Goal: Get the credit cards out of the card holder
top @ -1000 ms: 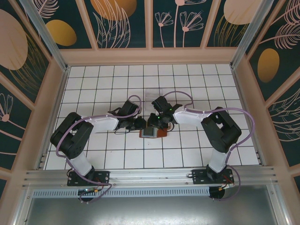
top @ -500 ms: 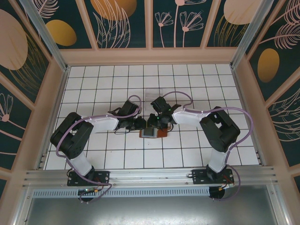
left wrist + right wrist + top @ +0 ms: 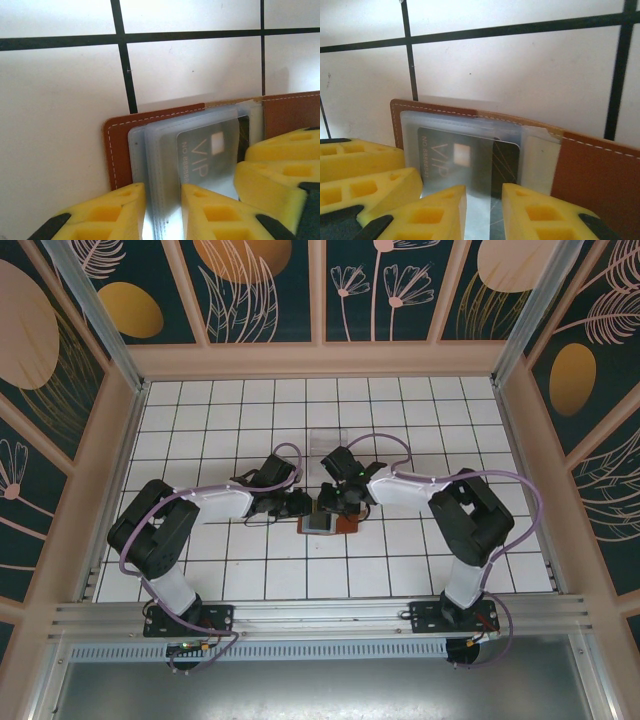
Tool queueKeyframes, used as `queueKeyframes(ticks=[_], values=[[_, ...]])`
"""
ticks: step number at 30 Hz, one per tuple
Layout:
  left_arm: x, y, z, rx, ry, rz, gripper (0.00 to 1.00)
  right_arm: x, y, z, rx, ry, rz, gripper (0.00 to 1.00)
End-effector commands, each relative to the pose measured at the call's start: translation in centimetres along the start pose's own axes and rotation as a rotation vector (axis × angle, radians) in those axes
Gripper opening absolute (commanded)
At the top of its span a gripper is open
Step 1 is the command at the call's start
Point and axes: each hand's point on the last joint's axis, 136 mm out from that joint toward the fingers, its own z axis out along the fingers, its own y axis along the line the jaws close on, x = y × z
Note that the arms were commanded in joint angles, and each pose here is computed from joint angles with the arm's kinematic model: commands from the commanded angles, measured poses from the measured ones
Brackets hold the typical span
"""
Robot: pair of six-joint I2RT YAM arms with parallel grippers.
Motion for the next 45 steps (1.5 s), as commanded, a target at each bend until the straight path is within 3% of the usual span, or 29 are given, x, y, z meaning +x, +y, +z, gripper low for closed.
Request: queueKeyframes(ticks=[1,18,25,37,45], values=[[2.1,3.3,0.4,-0.159,0.076,-0.007,0.27,-1.1,0.9,-2.3,-0.013,-0.056,-0.008,0.26],[2.9,4.2,1.1,-0.273,0.110,0.041,0.23,0.2,-0.4,-0.8,-0.150,0.000,0.039,0.23],[3.1,4.1,1.2,-0.271,0.117,0.041,0.23,1.1,-1.2,0.1,-0.223,0.023,0.067,0.23],[3.5,3.9,1.7,-0.262,0.131,0.035,0.22,1.7,-0.6,0.0,-0.428,0.035,0.096,0.12],[3.6,3.8,1.7,-0.266,0.132,0.032,0.22,1.9,-0.3,-0.1,-0.478,0.043,0.091,0.13]])
